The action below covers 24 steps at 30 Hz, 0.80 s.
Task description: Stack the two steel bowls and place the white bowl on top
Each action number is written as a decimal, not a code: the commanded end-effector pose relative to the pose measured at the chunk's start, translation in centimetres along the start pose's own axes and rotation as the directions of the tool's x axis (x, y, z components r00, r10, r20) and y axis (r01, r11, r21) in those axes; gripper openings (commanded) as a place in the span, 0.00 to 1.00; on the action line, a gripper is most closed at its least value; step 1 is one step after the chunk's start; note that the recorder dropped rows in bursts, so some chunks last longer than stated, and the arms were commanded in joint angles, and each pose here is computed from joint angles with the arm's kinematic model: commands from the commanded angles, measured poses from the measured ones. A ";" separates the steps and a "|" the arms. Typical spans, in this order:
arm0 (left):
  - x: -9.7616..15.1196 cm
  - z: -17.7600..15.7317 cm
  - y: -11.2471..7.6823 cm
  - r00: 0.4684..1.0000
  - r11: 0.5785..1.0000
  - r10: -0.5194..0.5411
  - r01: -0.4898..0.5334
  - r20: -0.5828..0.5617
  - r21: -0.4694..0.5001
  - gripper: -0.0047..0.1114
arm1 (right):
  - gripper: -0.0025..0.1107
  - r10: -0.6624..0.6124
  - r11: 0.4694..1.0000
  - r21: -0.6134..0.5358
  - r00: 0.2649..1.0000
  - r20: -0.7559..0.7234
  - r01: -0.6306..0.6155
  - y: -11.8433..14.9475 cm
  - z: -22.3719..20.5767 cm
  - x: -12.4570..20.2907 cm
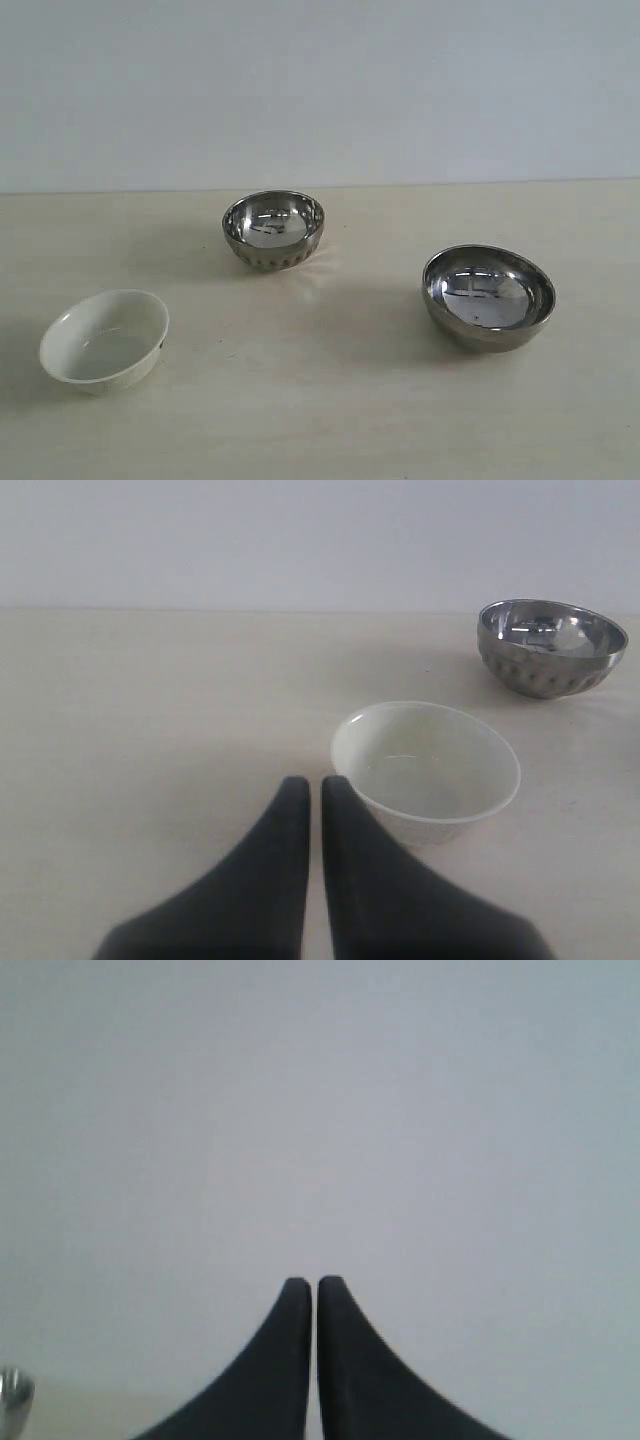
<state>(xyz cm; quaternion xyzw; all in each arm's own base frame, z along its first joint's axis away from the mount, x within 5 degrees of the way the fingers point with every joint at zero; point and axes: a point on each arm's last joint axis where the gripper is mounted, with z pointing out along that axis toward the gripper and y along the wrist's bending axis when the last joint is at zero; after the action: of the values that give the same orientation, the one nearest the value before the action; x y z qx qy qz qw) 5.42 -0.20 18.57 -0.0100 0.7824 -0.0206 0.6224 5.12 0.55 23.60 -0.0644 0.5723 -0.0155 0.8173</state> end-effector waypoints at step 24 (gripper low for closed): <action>0.0 0.0 0.0 1.000 1.000 -0.004 0.004 0.007 0.005 0.07 | 0.60 0.282 0.959 0.005 0.958 0.049 -0.283 -1.9 5.8 -13.4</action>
<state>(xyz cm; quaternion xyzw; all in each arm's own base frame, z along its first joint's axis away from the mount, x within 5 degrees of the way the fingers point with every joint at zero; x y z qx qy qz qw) 5.42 -0.20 18.57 -0.0100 0.7824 -0.0206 0.6224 3.73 0.42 38.57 0.0152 0.4984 0.1046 0.8605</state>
